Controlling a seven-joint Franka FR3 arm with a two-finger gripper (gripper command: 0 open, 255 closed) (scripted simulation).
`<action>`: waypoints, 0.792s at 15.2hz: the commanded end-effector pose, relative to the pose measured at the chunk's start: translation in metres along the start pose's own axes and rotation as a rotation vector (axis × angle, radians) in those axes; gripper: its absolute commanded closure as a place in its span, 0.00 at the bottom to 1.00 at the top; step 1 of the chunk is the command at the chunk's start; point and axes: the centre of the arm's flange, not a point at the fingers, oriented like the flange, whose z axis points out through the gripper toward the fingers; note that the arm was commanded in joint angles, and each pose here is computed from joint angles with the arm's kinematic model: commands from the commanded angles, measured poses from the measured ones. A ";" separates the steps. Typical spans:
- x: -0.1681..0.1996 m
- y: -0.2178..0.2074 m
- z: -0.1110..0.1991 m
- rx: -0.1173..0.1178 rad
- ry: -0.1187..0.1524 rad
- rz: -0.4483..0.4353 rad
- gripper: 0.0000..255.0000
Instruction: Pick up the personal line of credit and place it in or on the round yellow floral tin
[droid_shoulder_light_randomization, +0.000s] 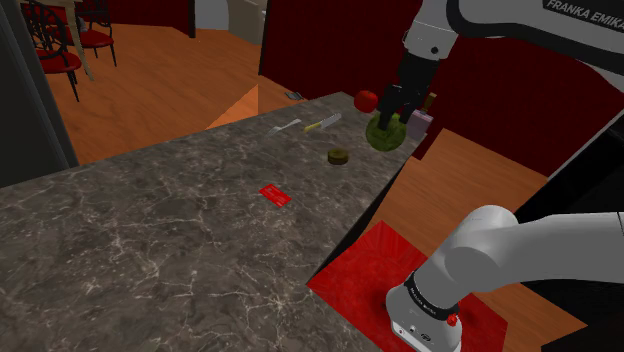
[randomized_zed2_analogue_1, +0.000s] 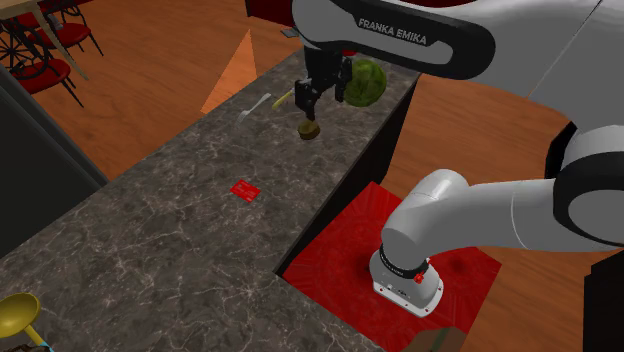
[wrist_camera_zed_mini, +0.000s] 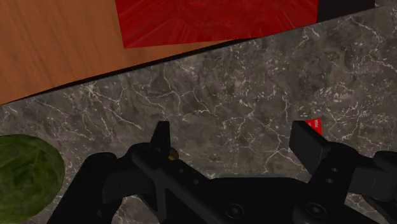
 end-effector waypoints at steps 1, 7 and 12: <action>0.000 0.000 0.000 0.000 0.000 0.000 0.00; 0.066 -0.047 0.046 -0.005 -0.127 -0.064 0.00; 0.114 -0.089 0.091 -0.009 -0.232 -0.118 0.00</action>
